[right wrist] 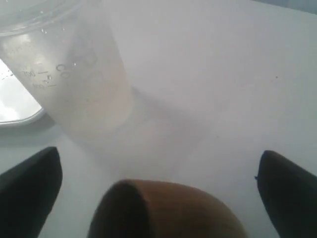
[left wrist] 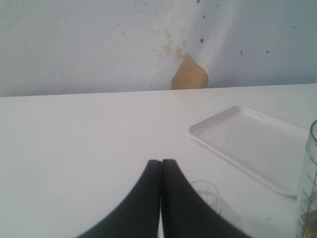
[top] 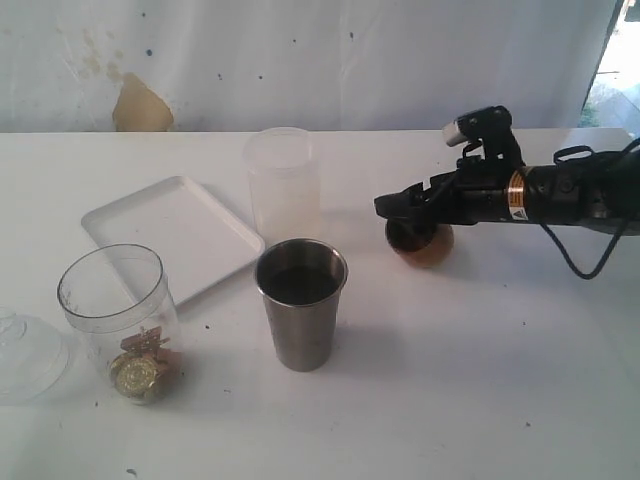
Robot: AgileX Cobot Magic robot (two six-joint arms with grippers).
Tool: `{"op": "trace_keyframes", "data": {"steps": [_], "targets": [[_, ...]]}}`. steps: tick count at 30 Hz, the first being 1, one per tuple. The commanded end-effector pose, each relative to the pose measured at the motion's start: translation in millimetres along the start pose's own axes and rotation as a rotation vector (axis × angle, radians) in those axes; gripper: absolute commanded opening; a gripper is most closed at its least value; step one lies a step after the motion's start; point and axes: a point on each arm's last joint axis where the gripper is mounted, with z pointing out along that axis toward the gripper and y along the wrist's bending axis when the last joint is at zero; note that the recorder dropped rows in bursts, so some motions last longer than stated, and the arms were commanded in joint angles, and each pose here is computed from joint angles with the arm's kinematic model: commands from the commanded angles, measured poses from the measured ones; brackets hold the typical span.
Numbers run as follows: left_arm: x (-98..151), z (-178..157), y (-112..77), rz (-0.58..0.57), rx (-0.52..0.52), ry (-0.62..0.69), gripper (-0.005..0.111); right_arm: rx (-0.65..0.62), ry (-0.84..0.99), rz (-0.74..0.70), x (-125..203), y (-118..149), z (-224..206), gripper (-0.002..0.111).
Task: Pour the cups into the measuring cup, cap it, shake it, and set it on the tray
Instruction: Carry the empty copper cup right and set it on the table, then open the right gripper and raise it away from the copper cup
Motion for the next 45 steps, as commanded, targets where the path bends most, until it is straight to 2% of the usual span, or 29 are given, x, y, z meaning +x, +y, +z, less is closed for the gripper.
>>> {"op": "trace_keyframes", "data": {"steps": [1,9,16,22,26,30,35,38,39,41,45], "targets": [[0,0,-0.3,-0.003,0.005,-0.012,0.001,0.012,-0.067,0.003,-26,7,-15,0.105],[0,0,-0.3,-0.003,0.005,-0.012,0.001,0.129,-0.131,-0.014,-75,21,-56,0.105],[0,0,-0.3,-0.003,0.005,-0.012,0.001,-0.032,-0.134,-0.135,-92,50,-76,0.105],[0,0,-0.3,-0.003,0.005,-0.012,0.001,-0.001,-0.129,0.048,-107,61,-98,0.105],[0,0,-0.3,-0.003,0.005,-0.012,0.001,0.012,-0.159,-0.004,-119,72,-116,0.105],[0,0,-0.3,-0.003,0.005,-0.012,0.001,-0.037,-0.194,-0.039,-129,86,-129,0.105],[0,0,-0.3,-0.003,0.005,-0.012,0.001,-0.062,-0.174,0.081,-133,97,-142,0.101],[0,0,-0.3,-0.003,0.005,-0.012,0.001,-0.056,-0.175,0.092,-137,104,-152,0.087],[0,0,-0.3,-0.003,0.005,-0.012,0.001,-0.055,-0.184,0.089,-138,107,-155,0.077],[0,0,-0.3,-0.003,0.005,-0.012,0.001,-0.061,-0.202,0.071,-142,112,-163,0.056],[0,0,-0.3,-0.003,0.005,-0.012,0.001,-0.156,-0.215,-0.014,-147,133,-178,0.002]]}}
